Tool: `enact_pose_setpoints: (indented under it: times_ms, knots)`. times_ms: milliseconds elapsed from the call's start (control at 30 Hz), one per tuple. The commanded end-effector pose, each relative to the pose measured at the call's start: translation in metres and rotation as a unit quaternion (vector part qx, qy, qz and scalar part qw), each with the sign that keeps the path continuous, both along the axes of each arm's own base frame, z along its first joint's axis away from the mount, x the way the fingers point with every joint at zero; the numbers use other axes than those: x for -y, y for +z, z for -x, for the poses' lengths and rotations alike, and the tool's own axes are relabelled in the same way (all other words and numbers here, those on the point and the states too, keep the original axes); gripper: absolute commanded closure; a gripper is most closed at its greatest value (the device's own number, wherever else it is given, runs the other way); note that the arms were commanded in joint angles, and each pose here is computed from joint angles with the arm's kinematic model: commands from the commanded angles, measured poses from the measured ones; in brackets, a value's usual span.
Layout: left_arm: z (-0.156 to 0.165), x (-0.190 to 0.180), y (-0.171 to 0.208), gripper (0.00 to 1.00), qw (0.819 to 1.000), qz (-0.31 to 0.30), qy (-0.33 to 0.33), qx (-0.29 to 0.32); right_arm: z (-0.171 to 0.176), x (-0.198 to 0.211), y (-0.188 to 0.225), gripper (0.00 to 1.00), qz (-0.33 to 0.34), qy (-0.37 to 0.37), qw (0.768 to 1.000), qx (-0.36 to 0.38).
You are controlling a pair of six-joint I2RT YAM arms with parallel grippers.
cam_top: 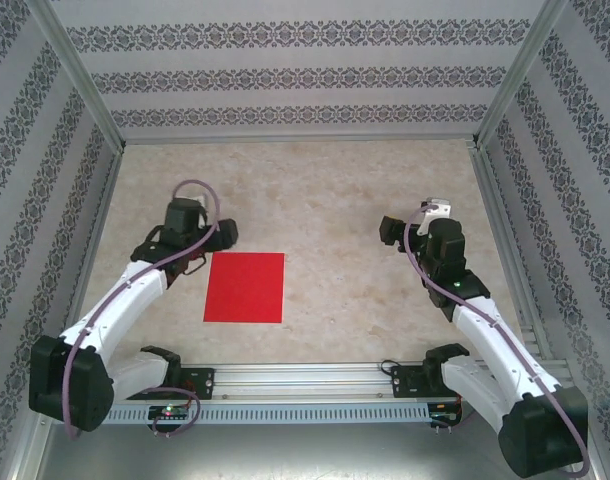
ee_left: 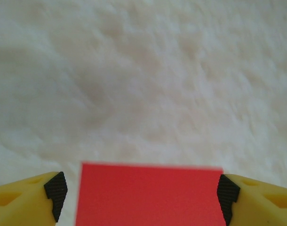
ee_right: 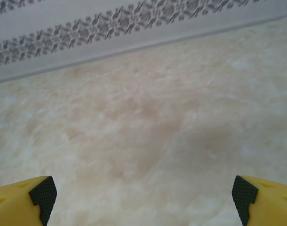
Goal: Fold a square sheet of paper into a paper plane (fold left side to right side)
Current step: Move the square sheet of paper to the center of the table.
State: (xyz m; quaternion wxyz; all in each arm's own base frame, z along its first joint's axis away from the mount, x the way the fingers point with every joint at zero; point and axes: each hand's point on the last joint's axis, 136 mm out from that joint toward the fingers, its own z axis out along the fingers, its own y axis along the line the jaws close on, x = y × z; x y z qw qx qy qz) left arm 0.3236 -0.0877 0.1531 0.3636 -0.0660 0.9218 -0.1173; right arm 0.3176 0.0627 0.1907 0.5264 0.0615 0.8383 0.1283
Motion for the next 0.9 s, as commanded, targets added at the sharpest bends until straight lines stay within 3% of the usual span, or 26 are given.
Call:
enact_pose_setpoints:
  times_ms: [0,200,333,867]
  knots:
    - [0.044,0.007,-0.034,0.21,0.993,-0.028,0.003,-0.117,0.018,-0.006,-0.012,0.02,0.001,0.012,0.998,-0.054]
    - [0.066,0.029,-0.072,0.29,0.978,-0.074,-0.040,-0.190,0.026,-0.005,-0.013,0.02,0.010,0.012,0.998,-0.059]
    - [0.070,0.047,-0.094,0.33,0.970,-0.067,-0.065,-0.224,0.025,-0.006,-0.011,0.02,0.009,0.012,0.998,-0.056]
    - [0.060,0.080,-0.147,0.42,0.952,-0.099,-0.093,-0.273,0.038,-0.003,-0.006,0.02,0.019,0.011,0.998,-0.050]
